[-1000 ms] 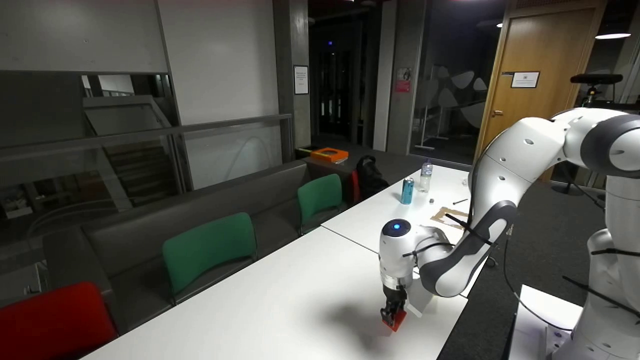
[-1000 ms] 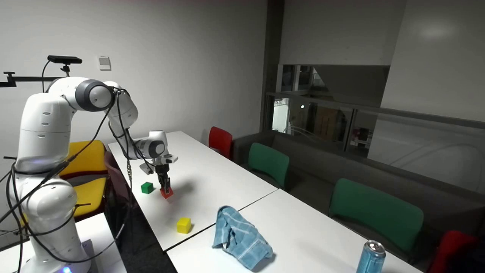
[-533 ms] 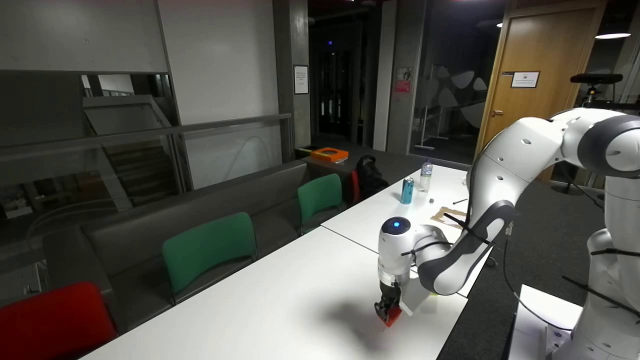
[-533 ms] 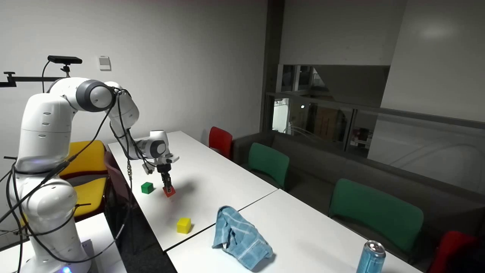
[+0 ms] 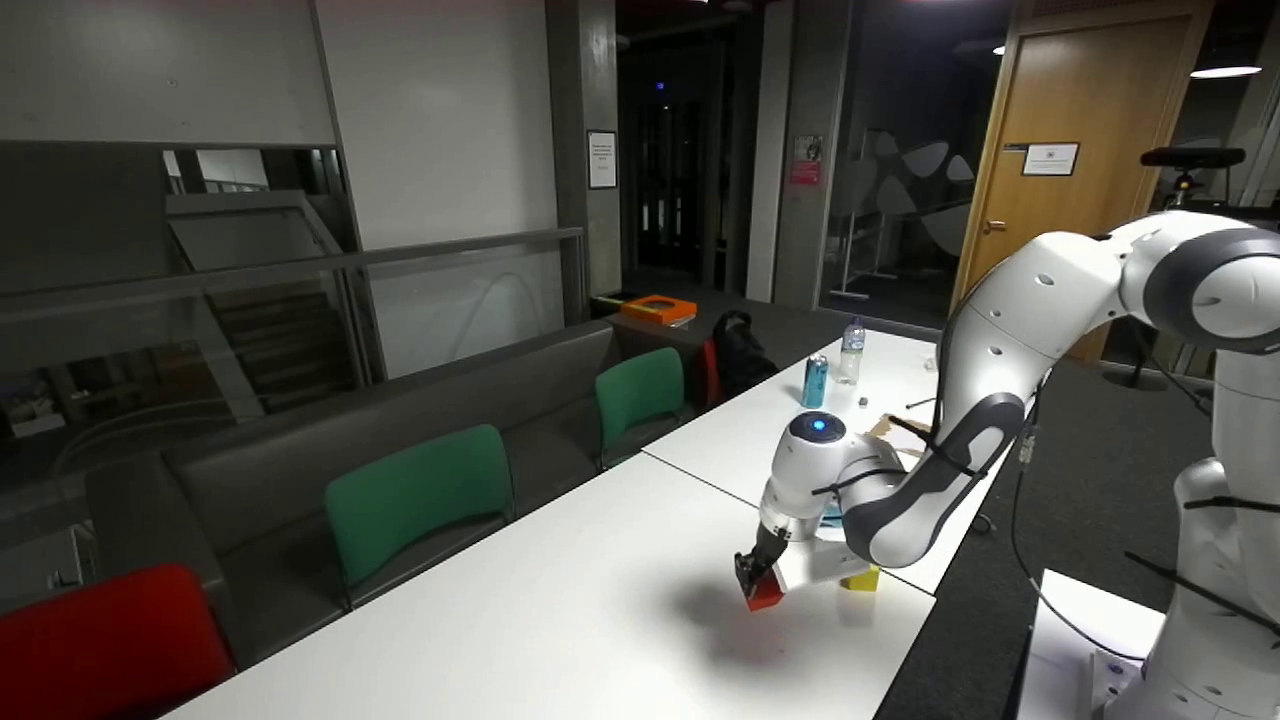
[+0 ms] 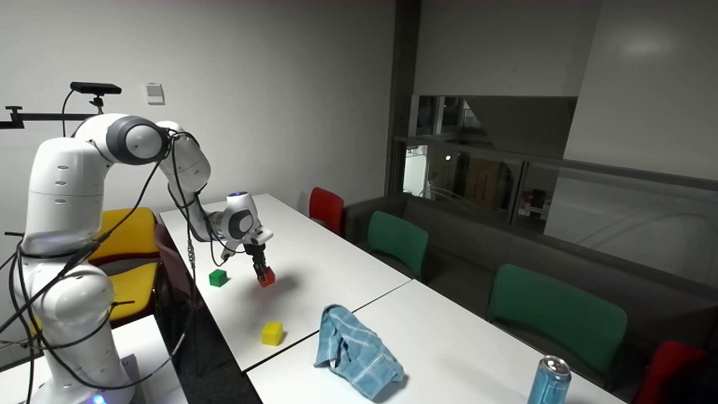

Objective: Pick up the orange and green object and place them on top of the yellow object

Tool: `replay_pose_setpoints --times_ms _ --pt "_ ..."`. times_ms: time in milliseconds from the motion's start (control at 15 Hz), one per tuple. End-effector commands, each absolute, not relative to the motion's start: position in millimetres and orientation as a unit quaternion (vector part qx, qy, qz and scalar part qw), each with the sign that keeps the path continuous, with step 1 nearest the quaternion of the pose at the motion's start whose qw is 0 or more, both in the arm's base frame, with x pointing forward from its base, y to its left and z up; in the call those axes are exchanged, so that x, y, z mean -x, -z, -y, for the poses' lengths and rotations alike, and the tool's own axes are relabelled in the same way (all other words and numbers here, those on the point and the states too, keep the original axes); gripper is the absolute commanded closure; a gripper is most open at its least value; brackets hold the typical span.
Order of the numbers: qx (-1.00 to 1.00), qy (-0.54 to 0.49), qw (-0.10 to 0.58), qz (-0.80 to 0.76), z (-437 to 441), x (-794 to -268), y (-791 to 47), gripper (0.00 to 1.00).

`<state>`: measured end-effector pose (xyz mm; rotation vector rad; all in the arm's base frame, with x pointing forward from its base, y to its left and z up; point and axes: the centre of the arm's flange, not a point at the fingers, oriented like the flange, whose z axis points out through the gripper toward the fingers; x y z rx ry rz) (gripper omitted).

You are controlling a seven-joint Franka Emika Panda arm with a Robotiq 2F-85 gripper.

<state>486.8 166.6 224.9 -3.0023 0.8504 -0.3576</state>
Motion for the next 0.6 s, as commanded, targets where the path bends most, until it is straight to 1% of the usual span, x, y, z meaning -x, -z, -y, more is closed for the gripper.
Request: replay_pose_setpoints --times_ms 0,267,533 --pt "0.924 0.158 0.036 -0.347 -125 -455 -238 0.7" --pt "0.883 0.177 0.098 -0.423 -87 -443 -238 0.7" --pt "0.873 0.166 0.167 -0.427 -80 -432 -239 0.7"
